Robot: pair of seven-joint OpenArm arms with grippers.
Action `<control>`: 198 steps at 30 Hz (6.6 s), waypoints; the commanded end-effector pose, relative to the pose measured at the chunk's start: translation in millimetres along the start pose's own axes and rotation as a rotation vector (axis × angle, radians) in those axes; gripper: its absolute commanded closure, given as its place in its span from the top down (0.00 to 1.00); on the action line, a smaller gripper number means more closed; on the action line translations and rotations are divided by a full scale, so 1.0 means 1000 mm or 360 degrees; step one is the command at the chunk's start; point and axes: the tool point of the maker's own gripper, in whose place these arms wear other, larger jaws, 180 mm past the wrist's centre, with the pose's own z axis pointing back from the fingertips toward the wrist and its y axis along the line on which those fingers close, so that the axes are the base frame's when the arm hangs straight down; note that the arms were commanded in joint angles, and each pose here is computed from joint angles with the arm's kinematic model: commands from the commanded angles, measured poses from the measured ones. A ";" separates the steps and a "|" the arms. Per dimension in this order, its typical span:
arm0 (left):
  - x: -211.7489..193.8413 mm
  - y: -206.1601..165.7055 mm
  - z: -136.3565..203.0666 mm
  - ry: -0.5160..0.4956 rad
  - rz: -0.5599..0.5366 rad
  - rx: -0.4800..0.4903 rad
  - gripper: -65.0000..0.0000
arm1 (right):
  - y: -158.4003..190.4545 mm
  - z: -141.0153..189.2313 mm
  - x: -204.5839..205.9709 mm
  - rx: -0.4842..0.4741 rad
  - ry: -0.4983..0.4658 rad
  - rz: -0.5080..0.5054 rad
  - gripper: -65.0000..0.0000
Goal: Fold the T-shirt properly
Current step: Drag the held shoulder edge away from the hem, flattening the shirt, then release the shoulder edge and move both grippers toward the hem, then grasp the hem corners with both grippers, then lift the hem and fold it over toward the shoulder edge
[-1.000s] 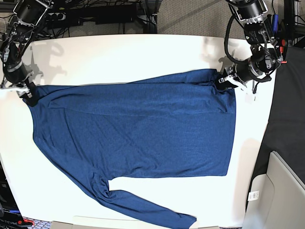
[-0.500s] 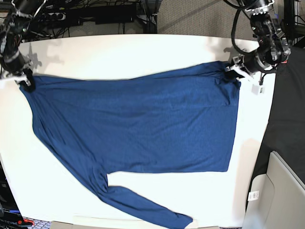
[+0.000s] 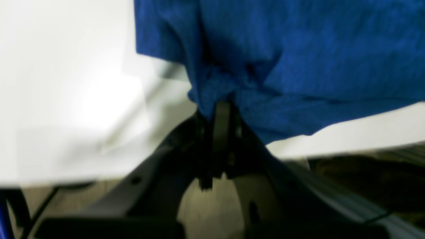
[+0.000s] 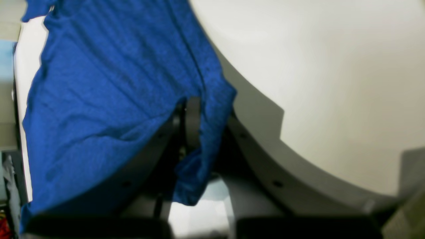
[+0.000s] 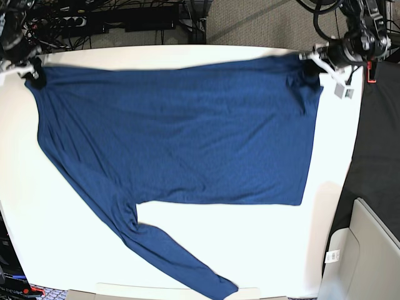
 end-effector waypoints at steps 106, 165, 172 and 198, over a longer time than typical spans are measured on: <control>0.281 -0.014 -0.104 -0.0864 0.0140 -0.0152 0.39 | 0.154 -0.132 0.158 -0.0015 -0.0155 0.0586 0.45; 0.231 -0.092 -0.056 -0.0825 -0.0287 -0.0294 0.00 | 0.159 -0.160 0.127 -0.0180 0.0001 0.0850 0.45; 0.211 -0.099 -0.048 -0.0816 -0.0342 -0.0298 0.00 | 0.150 -0.174 0.122 -0.0321 0.0072 0.0930 0.45; 0.197 -0.100 -0.049 -0.0795 -0.0342 -0.0303 0.00 | 0.116 -0.188 0.075 -0.0423 0.0346 0.1030 0.37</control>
